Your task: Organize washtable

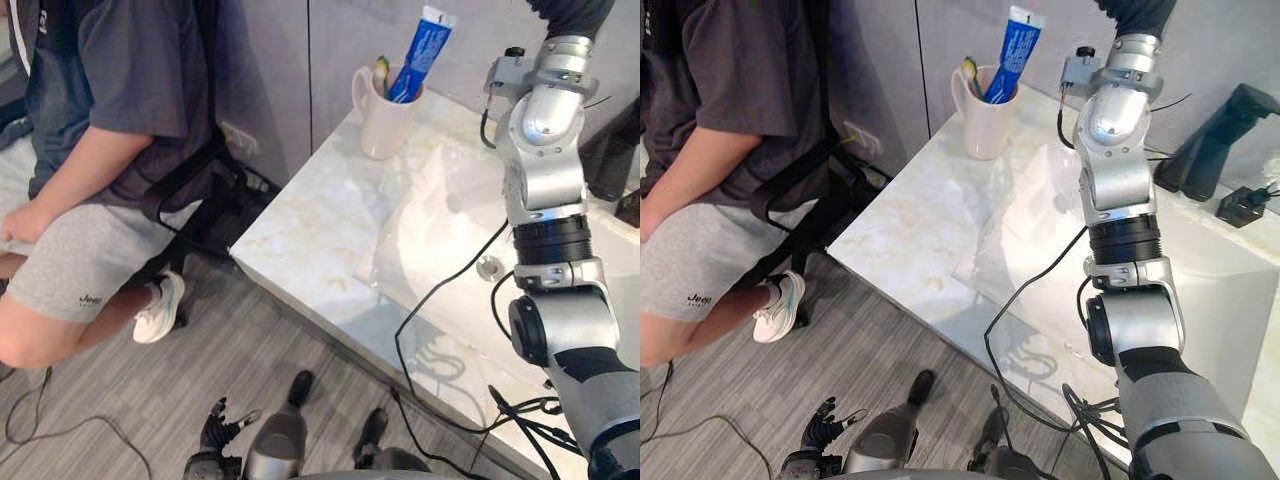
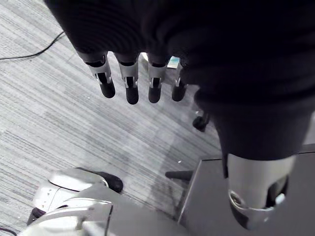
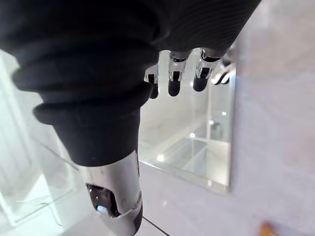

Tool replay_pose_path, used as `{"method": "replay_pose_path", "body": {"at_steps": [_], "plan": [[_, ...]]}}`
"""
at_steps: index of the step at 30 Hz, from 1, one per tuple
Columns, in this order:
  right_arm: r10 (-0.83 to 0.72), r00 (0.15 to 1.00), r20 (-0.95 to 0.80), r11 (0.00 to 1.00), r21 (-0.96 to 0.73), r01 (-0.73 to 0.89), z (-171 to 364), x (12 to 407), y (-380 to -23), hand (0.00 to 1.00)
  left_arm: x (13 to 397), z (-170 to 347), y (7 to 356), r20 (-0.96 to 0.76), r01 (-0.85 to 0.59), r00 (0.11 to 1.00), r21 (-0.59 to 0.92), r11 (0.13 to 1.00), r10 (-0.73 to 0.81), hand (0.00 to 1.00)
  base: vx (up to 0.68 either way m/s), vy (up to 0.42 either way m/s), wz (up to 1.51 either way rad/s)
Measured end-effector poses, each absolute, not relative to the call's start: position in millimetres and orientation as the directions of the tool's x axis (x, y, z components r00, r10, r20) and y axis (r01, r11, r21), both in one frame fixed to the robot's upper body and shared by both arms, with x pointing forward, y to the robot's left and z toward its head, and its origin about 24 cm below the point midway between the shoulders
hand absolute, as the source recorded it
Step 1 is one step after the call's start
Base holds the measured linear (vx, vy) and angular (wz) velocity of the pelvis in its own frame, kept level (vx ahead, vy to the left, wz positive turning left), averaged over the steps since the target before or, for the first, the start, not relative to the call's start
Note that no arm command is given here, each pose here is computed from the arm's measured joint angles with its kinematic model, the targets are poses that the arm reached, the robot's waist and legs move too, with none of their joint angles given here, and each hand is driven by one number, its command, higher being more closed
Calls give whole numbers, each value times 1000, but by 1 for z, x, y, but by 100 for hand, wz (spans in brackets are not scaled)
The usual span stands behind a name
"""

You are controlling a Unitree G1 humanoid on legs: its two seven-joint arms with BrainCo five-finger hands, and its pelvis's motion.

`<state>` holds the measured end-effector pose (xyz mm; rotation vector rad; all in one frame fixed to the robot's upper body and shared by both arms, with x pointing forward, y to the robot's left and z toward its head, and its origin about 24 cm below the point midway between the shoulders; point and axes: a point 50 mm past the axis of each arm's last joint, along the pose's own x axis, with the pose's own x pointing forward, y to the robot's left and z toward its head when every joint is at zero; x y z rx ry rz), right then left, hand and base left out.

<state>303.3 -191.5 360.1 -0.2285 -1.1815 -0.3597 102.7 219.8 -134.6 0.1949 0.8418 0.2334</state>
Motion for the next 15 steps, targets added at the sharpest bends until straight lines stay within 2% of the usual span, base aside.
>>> {"method": "replay_pose_path", "body": {"at_steps": [3, 7, 9, 11, 12, 15], "plan": [[-128, 285, 950, 892, -15, 451, 338, 276, -214, 0, 95, -139, 225, -733, -151, 609, 269, 951, 304, 0, -18, 6, -33], [-258, 257, 931, 779, 43, 626, 302, 238, -272, 0, 85, -143, 229, -754, -182, 568, 275, 944, 329, 0, -47, 15, -30], [-388, 233, 892, 634, 74, 769, 274, 210, -316, 0, 80, -144, 230, -760, -200, 551, 281, 939, 345, 0, -31, 16, -40], [-505, 224, 833, 518, 85, 851, 242, 188, -340, 0, 72, -146, 232, -772, -209, 528, 287, 935, 354, 0, -2, 6, -34], [-578, 236, 781, 454, 67, 889, 217, 174, -351, 0, 68, -147, 232, -779, -222, 513, 286, 932, 361, 0, 27, 0, -31], [-715, 307, 628, 363, -42, 931, 158, 149, -361, 0, 67, -147, 232, -781, -223, 510, 285, 932, 361, 0, 15, -5, -33]]}}
